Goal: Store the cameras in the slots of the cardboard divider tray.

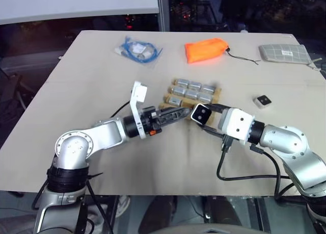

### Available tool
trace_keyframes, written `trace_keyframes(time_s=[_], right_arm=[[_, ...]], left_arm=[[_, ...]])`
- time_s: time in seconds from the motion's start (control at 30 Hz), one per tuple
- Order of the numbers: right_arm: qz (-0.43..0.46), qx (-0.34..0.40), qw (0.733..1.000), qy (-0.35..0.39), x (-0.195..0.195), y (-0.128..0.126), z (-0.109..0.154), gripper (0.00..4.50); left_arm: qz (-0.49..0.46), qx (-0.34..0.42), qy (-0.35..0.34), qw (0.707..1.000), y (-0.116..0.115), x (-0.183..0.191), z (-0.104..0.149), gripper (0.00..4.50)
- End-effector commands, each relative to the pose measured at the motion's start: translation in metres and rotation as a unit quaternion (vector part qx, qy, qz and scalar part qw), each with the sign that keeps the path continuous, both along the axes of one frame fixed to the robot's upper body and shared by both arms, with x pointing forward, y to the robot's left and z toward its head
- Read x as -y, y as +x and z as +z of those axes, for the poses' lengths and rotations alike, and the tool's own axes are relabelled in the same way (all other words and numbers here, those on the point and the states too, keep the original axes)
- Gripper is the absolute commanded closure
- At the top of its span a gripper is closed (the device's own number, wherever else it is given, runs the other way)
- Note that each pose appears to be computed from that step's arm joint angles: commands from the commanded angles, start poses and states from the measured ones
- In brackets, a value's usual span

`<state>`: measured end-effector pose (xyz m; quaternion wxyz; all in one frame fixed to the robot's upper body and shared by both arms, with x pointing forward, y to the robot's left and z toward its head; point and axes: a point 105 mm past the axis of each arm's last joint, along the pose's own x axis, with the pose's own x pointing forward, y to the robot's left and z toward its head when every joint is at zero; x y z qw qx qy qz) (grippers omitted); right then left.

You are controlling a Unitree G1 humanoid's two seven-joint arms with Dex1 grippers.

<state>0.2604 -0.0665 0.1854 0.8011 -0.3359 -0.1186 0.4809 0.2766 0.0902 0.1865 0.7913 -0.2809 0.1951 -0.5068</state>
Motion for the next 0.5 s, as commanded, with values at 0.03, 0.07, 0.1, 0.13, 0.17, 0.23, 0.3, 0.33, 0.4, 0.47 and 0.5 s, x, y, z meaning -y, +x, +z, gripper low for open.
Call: trace_keyframes(time_s=[0.03, 0.07, 0.1, 0.13, 0.17, 0.23, 0.3, 0.33, 0.4, 0.47, 0.5], right_arm=[[0.025, 0.031, 0.999, 0.005, -0.008, -0.007, 0.012, 2.53], [0.026, 0.032, 0.999, 0.005, -0.009, -0.008, 0.012, 2.53], [0.026, 0.033, 0.999, 0.005, -0.010, -0.008, 0.013, 2.53], [0.027, 0.034, 0.999, 0.006, -0.010, -0.008, 0.013, 2.53], [0.026, 0.035, 0.999, 0.007, -0.011, -0.008, 0.013, 2.53], [0.026, 0.038, 0.999, 0.010, -0.011, -0.008, 0.014, 2.53], [0.027, 0.039, 0.999, 0.010, -0.012, -0.009, 0.015, 2.53], [0.028, 0.039, 0.999, 0.011, -0.012, -0.009, 0.015, 2.53], [0.028, 0.040, 0.999, 0.011, -0.013, -0.010, 0.015, 2.53], [0.029, 0.040, 0.999, 0.011, -0.013, -0.010, 0.015, 2.53], [0.029, 0.040, 0.999, 0.011, -0.014, -0.010, 0.015, 2.53]], left_arm=[[-0.009, 0.005, -0.002, 1.000, 0.003, -0.001, 0.001, 0.00], [-0.012, 0.006, -0.004, 1.000, 0.003, 0.000, 0.002, 0.00], [-0.013, 0.006, -0.005, 1.000, 0.003, 0.001, 0.002, 0.00], [-0.017, 0.007, -0.005, 1.000, 0.002, 0.003, 0.001, 0.00], [-0.022, 0.006, -0.004, 1.000, 0.002, 0.006, 0.000, 0.00], [-0.032, 0.006, -0.009, 0.999, 0.001, 0.011, 0.000, 0.89], [-0.040, 0.006, -0.013, 0.999, 0.001, 0.016, 0.001, 1.73], [-0.043, 0.006, -0.014, 0.999, 0.002, 0.017, 0.001, 2.15], [-0.049, 0.007, -0.012, 0.999, 0.002, 0.020, 0.000, 3.01], [-0.054, 0.006, -0.012, 0.998, 0.002, 0.022, 0.000, 3.80], [-0.056, 0.006, -0.013, 0.998, 0.002, 0.022, 0.000, 3.80]])
